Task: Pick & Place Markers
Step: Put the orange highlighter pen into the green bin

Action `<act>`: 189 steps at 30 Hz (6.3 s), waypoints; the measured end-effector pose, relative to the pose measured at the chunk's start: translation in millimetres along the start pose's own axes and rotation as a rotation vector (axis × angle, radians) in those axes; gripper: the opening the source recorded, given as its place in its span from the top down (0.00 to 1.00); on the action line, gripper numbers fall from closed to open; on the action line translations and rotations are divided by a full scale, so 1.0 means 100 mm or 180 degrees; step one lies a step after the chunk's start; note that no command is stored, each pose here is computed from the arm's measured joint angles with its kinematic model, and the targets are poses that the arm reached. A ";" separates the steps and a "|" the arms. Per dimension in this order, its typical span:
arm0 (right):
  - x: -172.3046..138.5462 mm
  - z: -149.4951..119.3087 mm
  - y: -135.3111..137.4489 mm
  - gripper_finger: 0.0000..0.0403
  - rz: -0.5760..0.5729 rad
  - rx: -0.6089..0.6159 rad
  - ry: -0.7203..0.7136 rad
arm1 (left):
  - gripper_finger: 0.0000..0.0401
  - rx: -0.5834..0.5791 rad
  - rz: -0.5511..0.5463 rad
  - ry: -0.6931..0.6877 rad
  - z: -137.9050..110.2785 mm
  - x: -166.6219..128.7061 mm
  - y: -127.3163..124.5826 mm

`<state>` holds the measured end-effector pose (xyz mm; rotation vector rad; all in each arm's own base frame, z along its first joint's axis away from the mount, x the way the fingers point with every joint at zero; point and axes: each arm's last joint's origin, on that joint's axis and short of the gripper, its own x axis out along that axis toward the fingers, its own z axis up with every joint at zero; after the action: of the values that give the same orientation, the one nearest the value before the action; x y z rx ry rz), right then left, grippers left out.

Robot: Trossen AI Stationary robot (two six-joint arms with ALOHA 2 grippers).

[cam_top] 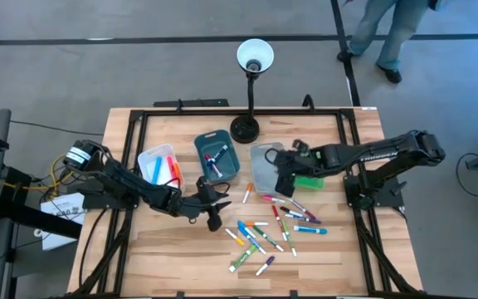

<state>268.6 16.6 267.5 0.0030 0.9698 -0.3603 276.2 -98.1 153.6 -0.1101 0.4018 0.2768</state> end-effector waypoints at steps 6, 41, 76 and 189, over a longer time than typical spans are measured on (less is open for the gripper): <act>0.09 0.10 0.32 0.59 0.0320 -0.0990 -0.0398 | 0.71 -0.0002 -0.0038 -0.0107 0.11 -0.10 0.03; 1.54 0.45 0.90 0.58 0.0847 -0.2484 0.0975 | 0.71 0.0140 0.0047 -0.0258 0.22 -0.50 0.27; 1.55 0.53 1.04 0.58 0.0958 -0.3248 0.0788 | 0.71 0.0124 0.0067 -0.0277 0.20 -0.54 0.33; 0.40 -0.83 -0.77 0.97 -0.0057 0.0011 0.1880 | 0.71 0.0055 0.0145 -0.0253 0.17 -0.51 0.39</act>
<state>199.4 -54.7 200.1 0.1090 1.5535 -0.3855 226.2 -70.1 187.5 -0.0729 0.3281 0.3215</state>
